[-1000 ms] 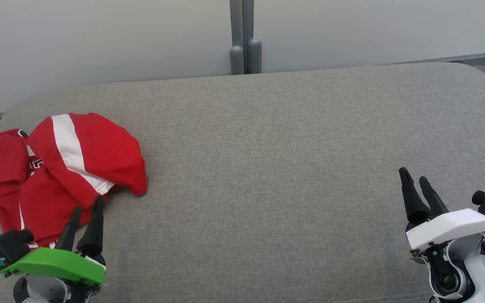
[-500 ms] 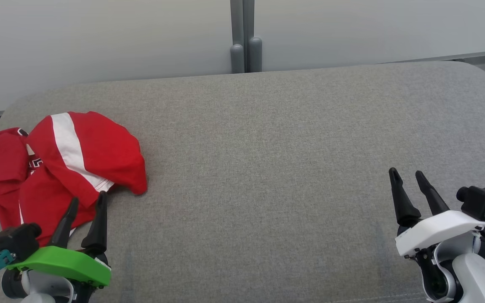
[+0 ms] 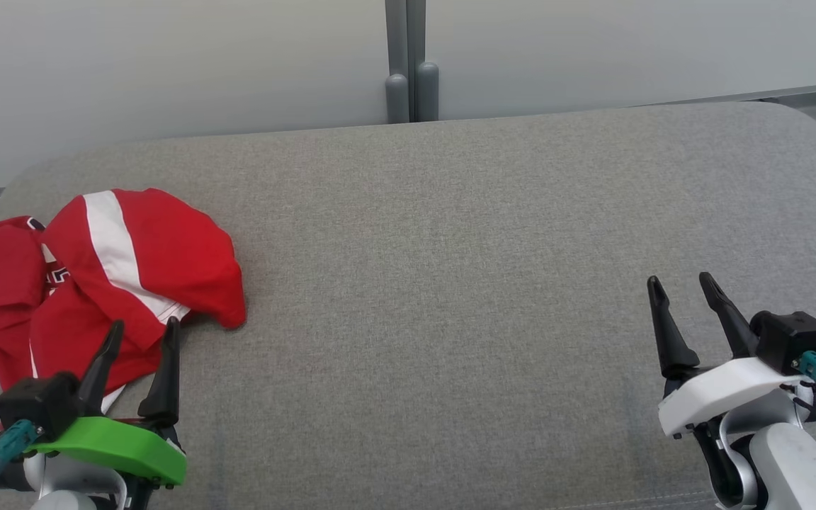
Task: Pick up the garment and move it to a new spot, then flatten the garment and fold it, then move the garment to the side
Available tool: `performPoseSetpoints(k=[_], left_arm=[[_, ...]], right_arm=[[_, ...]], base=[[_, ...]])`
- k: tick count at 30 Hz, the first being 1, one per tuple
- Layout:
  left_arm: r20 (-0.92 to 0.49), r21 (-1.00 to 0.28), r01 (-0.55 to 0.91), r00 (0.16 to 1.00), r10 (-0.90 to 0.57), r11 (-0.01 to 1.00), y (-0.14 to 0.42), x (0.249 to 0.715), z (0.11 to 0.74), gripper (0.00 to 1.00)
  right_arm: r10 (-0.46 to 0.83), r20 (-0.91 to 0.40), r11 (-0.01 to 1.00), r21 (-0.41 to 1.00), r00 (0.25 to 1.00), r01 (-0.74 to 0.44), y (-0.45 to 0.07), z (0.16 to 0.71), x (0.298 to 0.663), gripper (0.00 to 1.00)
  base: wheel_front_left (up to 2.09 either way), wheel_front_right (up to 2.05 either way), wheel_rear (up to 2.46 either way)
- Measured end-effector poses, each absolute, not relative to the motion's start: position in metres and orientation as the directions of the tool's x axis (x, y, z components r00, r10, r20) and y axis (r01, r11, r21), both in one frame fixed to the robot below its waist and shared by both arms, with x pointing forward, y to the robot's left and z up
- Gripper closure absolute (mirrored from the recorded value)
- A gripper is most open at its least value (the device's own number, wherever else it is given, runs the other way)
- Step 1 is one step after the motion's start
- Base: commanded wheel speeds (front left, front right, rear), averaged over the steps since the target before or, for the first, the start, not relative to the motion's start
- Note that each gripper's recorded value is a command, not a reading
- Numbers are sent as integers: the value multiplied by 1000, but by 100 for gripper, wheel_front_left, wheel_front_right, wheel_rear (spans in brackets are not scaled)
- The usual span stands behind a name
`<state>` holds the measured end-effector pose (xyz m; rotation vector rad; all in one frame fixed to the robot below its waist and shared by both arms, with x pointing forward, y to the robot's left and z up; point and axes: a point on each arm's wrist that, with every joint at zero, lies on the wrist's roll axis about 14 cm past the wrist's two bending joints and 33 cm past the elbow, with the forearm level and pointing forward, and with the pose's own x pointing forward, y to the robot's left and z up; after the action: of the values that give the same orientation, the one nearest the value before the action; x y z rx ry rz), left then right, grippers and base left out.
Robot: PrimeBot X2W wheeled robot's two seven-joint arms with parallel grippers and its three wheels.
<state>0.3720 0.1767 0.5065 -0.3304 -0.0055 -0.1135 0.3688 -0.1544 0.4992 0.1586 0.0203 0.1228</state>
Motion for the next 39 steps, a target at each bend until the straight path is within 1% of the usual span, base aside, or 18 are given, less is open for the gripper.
performPoseSetpoints(k=[6,15,20,23,31,39], left_arm=[[47,-237,137,990,-130,962,175,372,511,0],[71,-118,190,981,-183,975,166,373,514,0],[73,-41,215,975,-212,976,162,369,511,0],[61,-37,222,974,-219,974,161,368,507,0],[10,-88,201,979,-201,976,164,364,490,0],[3,-90,205,979,-206,975,164,365,487,0]], right_arm=[[127,26,989,75,992,-128,-155,507,367,0],[106,85,994,-36,991,-104,-162,519,363,0],[104,125,988,-123,987,-88,-167,526,359,0],[100,127,987,-135,987,-83,-169,526,356,0],[79,117,990,-129,990,-64,-175,522,351,0],[65,115,991,-123,991,-51,-178,522,351,0]], base=[[0,0,0],[0,0,0],[0,0,0],[0,0,0],[0,0,0],[0,0,0]])
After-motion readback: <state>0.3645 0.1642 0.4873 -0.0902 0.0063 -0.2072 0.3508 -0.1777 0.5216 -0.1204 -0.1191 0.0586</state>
